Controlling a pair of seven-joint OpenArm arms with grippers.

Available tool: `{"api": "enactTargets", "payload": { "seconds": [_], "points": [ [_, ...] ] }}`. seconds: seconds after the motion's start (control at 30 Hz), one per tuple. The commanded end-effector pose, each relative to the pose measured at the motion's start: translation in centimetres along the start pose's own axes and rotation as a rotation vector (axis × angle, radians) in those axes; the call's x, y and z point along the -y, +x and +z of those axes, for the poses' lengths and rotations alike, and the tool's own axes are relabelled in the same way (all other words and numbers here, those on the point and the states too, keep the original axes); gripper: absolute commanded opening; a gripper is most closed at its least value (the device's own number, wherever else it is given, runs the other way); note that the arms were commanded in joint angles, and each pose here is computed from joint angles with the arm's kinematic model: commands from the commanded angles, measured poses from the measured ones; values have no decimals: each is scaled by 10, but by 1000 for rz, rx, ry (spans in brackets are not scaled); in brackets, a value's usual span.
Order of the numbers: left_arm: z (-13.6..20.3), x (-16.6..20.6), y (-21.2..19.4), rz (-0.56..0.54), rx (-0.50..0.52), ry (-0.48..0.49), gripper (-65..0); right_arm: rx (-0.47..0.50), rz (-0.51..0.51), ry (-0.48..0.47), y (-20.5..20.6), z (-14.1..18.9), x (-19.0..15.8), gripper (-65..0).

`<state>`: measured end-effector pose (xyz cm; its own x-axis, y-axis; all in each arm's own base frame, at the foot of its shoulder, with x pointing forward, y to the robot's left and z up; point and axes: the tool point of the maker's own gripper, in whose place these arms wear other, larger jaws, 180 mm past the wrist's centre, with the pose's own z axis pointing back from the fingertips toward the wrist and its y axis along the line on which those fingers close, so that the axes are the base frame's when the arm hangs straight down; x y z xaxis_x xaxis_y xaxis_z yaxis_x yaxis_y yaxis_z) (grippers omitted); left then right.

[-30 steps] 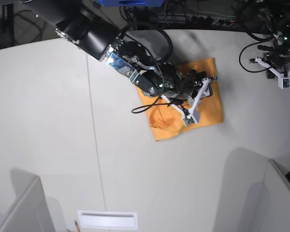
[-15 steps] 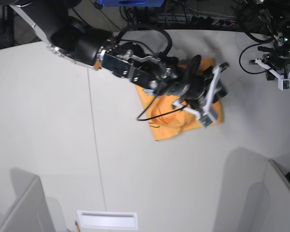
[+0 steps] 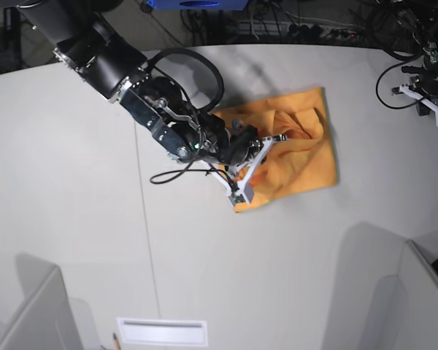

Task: Fold the T-shirt properly
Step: 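Fold the held end over toward the left gripper's fold, then drag the folded bundle away from the base with the right gripper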

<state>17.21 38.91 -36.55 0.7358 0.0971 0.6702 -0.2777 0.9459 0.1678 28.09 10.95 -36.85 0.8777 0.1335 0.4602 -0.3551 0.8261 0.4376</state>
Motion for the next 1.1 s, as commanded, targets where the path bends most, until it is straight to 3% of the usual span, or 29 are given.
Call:
{"api": "enactTargets", "payload": {
  "seconds": [0.0,0.13,0.3,0.6,0.87,1.07],
  "points": [
    [5,-8,12,-21,38,18,-650,50,14,22,18,4,-9,-650],
    [12,-24,10,8,44,61,-650,37,9,10,15,2,-5,-650],
    [14,-29,9,16,45,74,-650,21,29,-78,10,-9,15,-650],
    [13,-27,11,13,48,69,-650,-19,38,-39,1,-34,-21,-650],
    [13,-27,10,13,46,69,-650,131,176,-30,33,-63,-49,-650],
    [13,-27,10,12,45,69,-650,249,208,10,60,-55,-66,-650]
  ]
}}
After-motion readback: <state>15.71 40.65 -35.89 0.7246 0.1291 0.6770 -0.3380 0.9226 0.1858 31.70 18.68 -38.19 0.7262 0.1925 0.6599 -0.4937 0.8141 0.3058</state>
